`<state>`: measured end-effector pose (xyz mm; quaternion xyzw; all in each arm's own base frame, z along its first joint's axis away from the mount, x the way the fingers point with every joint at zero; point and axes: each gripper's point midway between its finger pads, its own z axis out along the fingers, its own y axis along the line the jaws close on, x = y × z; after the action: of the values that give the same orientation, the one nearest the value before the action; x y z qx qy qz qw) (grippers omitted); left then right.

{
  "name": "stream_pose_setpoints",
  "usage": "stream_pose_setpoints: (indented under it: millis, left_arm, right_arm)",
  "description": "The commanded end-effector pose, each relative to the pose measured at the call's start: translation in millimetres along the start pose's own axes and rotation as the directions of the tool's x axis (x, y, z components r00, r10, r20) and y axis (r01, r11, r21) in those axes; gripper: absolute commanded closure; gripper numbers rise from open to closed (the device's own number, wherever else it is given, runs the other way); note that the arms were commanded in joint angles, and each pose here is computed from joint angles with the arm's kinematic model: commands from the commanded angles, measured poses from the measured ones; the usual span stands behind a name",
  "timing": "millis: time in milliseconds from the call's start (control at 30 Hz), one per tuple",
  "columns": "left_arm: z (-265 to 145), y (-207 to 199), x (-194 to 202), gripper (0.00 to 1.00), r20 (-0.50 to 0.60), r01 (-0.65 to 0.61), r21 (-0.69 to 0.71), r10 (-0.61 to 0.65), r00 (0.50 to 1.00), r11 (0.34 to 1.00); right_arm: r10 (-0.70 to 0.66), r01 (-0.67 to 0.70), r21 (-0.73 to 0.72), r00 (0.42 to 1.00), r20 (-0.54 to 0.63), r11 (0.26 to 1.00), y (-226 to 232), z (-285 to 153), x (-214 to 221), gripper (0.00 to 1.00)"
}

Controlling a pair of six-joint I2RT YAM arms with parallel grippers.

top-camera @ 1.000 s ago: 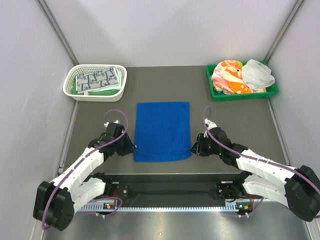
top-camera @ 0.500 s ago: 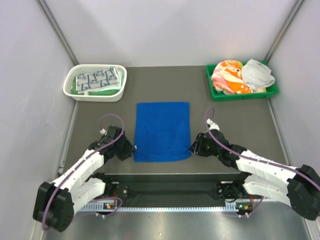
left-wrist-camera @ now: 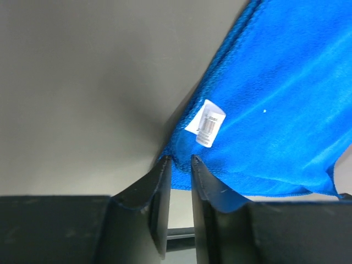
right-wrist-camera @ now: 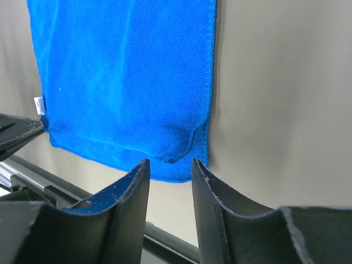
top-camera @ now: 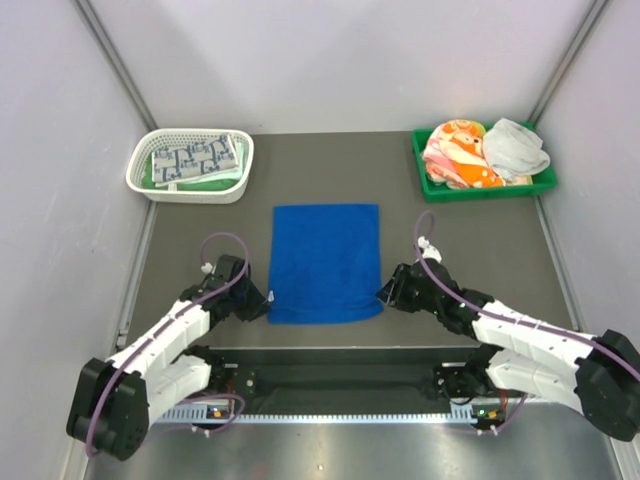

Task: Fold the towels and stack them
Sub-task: Fold the towel

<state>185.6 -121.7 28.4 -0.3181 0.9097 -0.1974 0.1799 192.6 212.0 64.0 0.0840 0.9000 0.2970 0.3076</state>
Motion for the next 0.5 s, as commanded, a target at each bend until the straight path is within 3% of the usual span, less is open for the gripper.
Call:
stream_pose_setpoints:
  millis: [0, 133, 400, 467]
  left_arm:
    - [4, -9, -3, 0.75, 0.011, 0.008, 0.041, -0.008, 1.0, 0.999]
    - [6, -8, -1, 0.79, 0.002, 0.003, 0.039, -0.003, 1.0, 0.999]
    - [8, -9, 2, 0.97, -0.015, 0.0, 0.049, 0.001, 1.0, 0.999]
    - [7, -10, 2, 1.0, -0.014, -0.002, 0.052, 0.003, 1.0, 0.999]
  right_arm:
    - [0.011, -0.009, -0.047, 0.999, 0.038, 0.999, 19, 4, -9, 0.63]
    - [0.011, -0.011, -0.027, 1.0, 0.002, 1.0, 13, 10, 2, 0.63]
    - [0.023, -0.023, -0.045, 1.0, -0.007, 0.999, 17, 18, 6, 0.63]
    - [0.022, -0.023, -0.04, 1.0, -0.009, 0.999, 17, 18, 6, 0.69]
